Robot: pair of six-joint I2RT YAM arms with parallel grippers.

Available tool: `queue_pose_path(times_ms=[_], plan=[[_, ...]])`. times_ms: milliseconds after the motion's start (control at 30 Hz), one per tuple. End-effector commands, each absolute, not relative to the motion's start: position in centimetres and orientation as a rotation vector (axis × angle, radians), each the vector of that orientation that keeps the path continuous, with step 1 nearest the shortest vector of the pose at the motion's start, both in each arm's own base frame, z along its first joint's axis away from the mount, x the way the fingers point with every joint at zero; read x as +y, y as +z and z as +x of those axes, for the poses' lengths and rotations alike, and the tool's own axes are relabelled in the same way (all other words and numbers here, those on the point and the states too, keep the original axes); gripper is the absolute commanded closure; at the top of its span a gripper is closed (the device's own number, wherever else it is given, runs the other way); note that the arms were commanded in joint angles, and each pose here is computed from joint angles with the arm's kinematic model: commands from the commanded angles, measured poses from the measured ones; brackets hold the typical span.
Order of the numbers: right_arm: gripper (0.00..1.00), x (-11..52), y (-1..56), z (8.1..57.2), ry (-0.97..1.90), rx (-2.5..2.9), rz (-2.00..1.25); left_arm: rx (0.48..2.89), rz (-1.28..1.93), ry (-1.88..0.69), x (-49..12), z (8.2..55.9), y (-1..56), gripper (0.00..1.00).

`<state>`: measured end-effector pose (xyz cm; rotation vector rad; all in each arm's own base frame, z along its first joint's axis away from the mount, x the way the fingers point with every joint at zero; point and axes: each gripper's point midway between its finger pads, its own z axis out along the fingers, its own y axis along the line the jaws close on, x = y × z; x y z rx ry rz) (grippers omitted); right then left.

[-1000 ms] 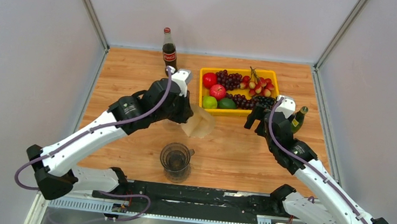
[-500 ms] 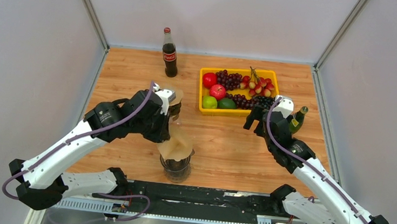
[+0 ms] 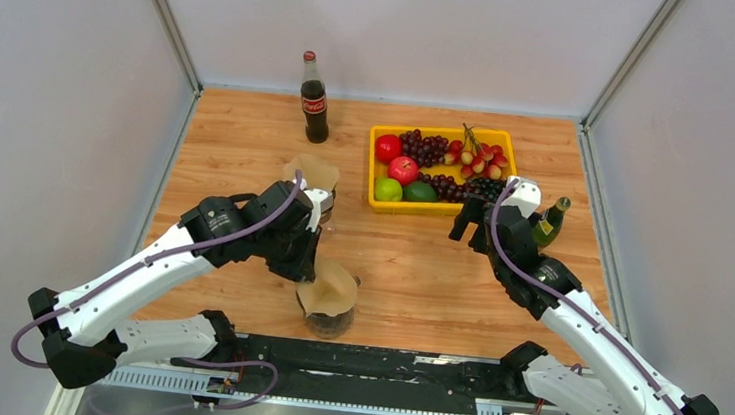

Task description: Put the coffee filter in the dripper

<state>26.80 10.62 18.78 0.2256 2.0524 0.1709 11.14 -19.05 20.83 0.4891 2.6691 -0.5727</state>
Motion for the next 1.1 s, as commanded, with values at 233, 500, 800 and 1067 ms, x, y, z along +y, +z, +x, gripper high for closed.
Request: queue_pose_path(times_ms=[233, 500, 800, 1067], plan=[[0.00, 10.8, 19.4, 27.1, 0.190, 2.032, 0.215, 2.707, 0.493, -0.564, -19.7, 11.3, 19.3, 0.74], [0.00, 10.9, 19.3, 27.1, 0.190, 2.034, 0.212, 2.693, 0.469, -0.523, -19.0, 11.5, 20.4, 0.48], [0.00, 10.9, 19.4, 27.0, 0.192, 2.033, 0.206, 2.597, 0.416, -0.521, -17.9, 12.1, 23.6, 0.26], [0.00, 10.8, 19.5, 27.0, 0.190, 2.031, 0.204, 2.546, 0.402, -0.540, -17.8, 12.4, 25.7, 0.27]])
